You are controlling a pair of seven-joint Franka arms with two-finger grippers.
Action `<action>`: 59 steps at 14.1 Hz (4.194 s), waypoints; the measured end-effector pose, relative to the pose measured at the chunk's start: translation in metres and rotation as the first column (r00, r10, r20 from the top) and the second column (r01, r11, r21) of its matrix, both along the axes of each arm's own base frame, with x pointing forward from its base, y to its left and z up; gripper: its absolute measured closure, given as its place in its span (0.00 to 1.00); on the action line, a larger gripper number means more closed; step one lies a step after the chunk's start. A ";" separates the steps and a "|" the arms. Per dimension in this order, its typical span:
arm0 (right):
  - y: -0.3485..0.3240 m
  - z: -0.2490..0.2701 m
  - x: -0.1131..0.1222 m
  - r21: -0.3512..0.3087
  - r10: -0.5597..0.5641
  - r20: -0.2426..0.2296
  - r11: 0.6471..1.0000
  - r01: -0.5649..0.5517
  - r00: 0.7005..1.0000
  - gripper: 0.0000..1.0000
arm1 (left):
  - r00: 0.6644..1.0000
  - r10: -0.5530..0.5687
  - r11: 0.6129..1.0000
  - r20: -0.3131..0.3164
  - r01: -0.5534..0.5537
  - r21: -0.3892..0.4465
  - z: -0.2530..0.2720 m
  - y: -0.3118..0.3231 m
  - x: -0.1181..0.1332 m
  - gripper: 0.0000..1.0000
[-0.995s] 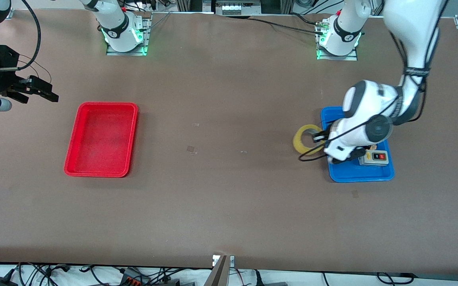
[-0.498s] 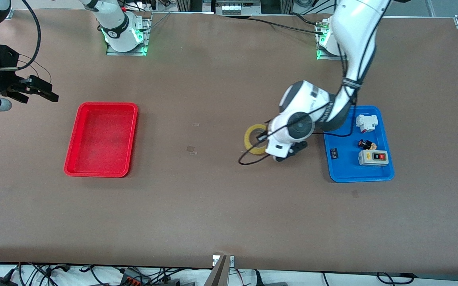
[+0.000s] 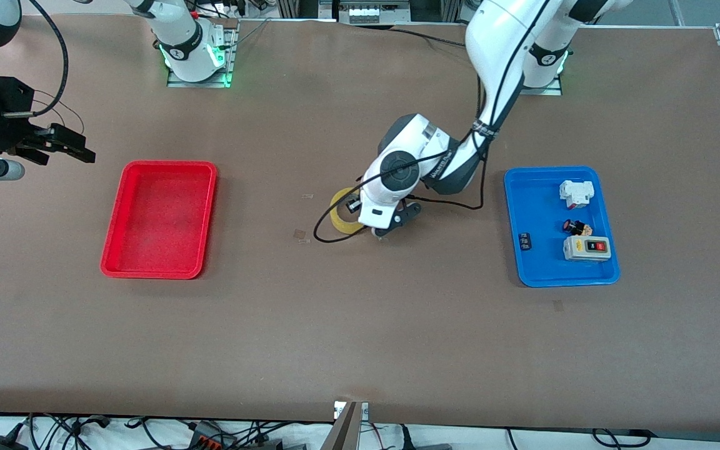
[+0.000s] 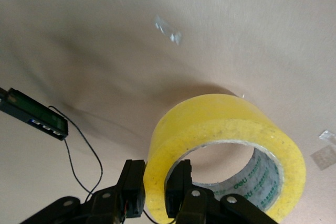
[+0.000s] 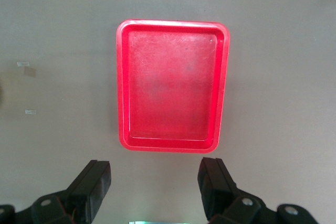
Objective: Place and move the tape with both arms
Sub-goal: 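Lift the tape with the left gripper and set it mid-table, then withdraw the left gripper while the right gripper reaches toward the tape, then lower the right gripper and grasp the yellow tape roll's rim, then carry the tape with the right gripper into the red tray, release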
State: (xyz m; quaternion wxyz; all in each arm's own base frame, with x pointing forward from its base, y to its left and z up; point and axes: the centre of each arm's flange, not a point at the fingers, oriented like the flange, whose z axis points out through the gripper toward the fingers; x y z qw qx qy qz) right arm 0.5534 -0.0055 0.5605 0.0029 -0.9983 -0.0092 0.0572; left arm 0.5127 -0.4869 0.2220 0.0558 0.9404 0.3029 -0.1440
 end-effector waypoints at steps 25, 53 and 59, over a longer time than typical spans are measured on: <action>0.286 -0.219 0.029 -0.019 0.142 -0.017 0.990 -0.142 0.990 0.00 | 0.944 -0.328 0.943 0.024 0.326 0.062 0.258 0.355 0.061 0.00; 0.417 -0.278 0.022 -0.003 -0.192 0.105 0.981 0.193 0.976 0.78 | 0.682 -0.708 0.706 0.184 0.684 0.184 0.399 0.535 0.037 0.00; 0.169 -0.229 0.089 -0.070 -0.189 -0.039 0.980 0.186 0.981 0.78 | 0.673 -0.707 0.706 0.219 0.692 0.151 0.399 0.522 0.037 0.00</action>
